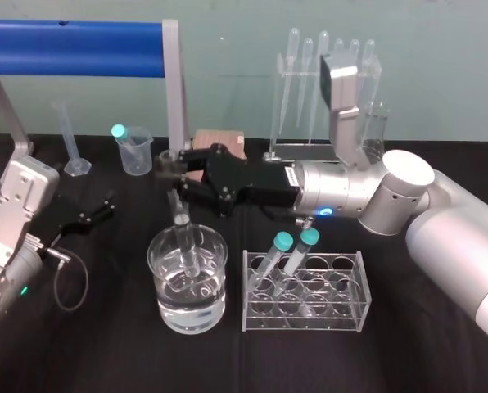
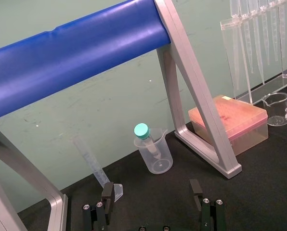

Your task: Hold the test tube with one hand and immerse one end into the beaker, then return it to the test tube rack.

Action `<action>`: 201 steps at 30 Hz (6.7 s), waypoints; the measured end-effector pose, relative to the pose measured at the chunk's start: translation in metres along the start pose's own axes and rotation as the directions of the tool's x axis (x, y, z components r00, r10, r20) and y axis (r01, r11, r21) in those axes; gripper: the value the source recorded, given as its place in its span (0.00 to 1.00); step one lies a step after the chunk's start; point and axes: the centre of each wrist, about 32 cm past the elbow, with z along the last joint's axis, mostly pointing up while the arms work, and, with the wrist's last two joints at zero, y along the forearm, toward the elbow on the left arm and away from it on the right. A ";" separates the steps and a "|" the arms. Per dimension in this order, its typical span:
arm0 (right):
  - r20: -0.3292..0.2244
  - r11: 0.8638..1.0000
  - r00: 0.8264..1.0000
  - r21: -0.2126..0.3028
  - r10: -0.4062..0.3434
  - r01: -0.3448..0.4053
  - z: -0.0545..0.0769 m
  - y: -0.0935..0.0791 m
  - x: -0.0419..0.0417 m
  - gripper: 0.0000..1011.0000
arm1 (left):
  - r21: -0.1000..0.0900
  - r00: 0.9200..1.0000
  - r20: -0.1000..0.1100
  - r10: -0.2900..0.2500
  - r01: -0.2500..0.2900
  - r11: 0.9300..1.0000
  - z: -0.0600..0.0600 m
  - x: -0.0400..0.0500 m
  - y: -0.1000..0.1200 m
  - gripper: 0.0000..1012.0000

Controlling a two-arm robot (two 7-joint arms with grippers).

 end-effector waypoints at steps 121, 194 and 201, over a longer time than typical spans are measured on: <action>-0.048 0.994 0.999 -0.105 -0.018 0.013 -0.024 -0.001 0.0023 0.22 | 0.000 1.000 0.000 0.000 0.000 1.000 0.000 0.0000 0.000 0.99; -0.048 0.994 0.999 -0.105 -0.018 0.013 -0.024 -0.001 0.0023 0.22 | 0.000 1.000 0.000 0.000 0.000 1.000 0.000 0.0000 0.000 0.99; -0.048 0.994 0.999 -0.105 -0.018 0.013 -0.024 -0.001 0.0023 0.22 | 0.000 1.000 0.000 0.000 0.000 1.000 0.000 0.0000 0.000 0.99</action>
